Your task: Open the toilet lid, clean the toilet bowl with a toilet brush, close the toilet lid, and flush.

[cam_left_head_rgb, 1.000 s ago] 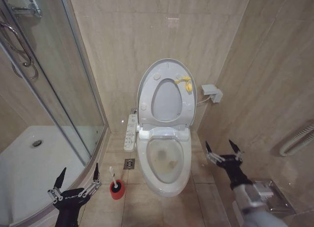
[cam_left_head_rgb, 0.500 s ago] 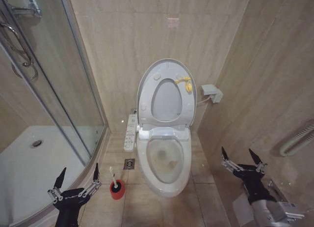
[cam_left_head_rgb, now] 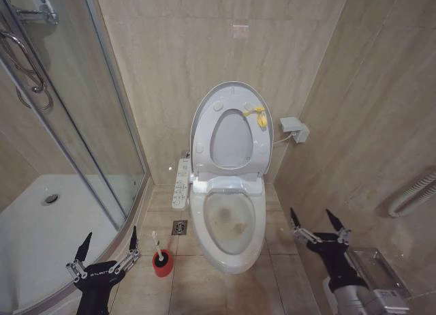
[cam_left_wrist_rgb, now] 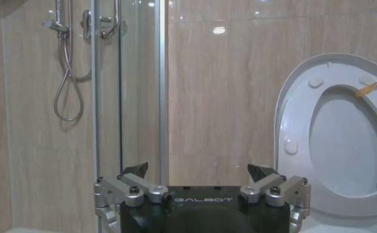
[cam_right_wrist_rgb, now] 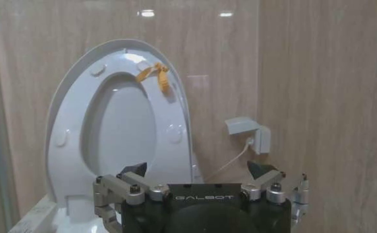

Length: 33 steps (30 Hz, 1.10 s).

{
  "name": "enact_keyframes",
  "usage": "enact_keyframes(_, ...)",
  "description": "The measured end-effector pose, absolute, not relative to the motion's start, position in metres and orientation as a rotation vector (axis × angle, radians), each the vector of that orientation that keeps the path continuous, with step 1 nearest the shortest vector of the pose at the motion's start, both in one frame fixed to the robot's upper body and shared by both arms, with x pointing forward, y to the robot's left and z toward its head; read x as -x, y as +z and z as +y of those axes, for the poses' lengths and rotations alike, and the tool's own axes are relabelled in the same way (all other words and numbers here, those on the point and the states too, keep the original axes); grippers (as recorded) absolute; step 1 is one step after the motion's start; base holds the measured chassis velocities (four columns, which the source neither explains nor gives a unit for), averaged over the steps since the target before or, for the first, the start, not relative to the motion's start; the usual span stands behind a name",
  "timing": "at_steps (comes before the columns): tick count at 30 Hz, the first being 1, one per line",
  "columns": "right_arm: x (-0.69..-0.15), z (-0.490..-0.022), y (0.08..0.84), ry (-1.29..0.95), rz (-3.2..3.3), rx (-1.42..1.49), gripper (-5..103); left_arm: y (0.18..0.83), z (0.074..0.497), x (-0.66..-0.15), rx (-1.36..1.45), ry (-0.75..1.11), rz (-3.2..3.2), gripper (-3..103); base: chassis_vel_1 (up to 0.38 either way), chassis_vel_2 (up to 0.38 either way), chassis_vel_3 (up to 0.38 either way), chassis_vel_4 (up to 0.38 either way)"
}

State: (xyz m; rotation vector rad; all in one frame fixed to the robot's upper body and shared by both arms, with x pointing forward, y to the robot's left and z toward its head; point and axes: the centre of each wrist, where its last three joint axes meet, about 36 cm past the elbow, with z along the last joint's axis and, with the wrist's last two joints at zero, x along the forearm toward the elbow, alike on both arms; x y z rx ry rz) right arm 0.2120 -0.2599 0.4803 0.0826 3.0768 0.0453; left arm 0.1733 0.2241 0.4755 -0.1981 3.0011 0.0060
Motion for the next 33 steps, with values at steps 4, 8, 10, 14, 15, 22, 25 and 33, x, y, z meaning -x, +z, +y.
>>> enact_keyframes(4, -0.211, -0.259, 0.481, 0.041, 3.075, -0.067, 100, 0.475, 0.224, -0.173, 0.198, 0.006, 3.001, 100, 0.0, 0.0, 0.0, 0.0)
enact_keyframes(8, -0.21, -0.259, 0.487, 0.036, 3.07, -0.053, 100, 0.475, 0.224, -0.173, 0.198, 0.006, 3.001, 100, 0.0, 0.0, 0.0, 0.0)
enact_keyframes(10, -0.209, -0.259, 0.491, 0.061, 3.069, -0.048, 100, 0.475, 0.224, -0.173, 0.198, 0.006, 3.001, 100, 0.0, 0.0, 0.0, 0.0)
enact_keyframes(14, -0.209, -0.257, 0.495, 0.101, 3.067, -0.053, 100, 0.475, 0.224, -0.173, 0.198, 0.006, 3.001, 100, 0.0, 0.0, 0.0, 0.0)
enact_keyframes(15, -0.209, -0.257, 0.495, 0.105, 3.066, -0.053, 100, 0.475, 0.224, -0.173, 0.198, 0.006, 3.001, 100, 0.0, 0.0, 0.0, 0.0)
enact_keyframes(22, -0.209, -0.256, 0.495, 0.111, 3.066, -0.071, 100, 0.475, 0.224, -0.173, 0.198, 0.006, 3.001, 100, 0.0, 0.0, 0.0, 0.0)
enact_keyframes(25, -0.209, -0.256, 0.495, 0.111, 3.066, -0.074, 100, 0.475, 0.224, -0.173, 0.198, 0.006, 3.001, 100, 0.0, 0.0, 0.0, 0.0)
enact_keyframes(33, -0.209, -0.256, 0.495, 0.112, 3.067, -0.075, 100, 0.475, 0.224, -0.173, 0.198, 0.006, 3.001, 100, 0.0, 0.0, 0.0, 0.0)
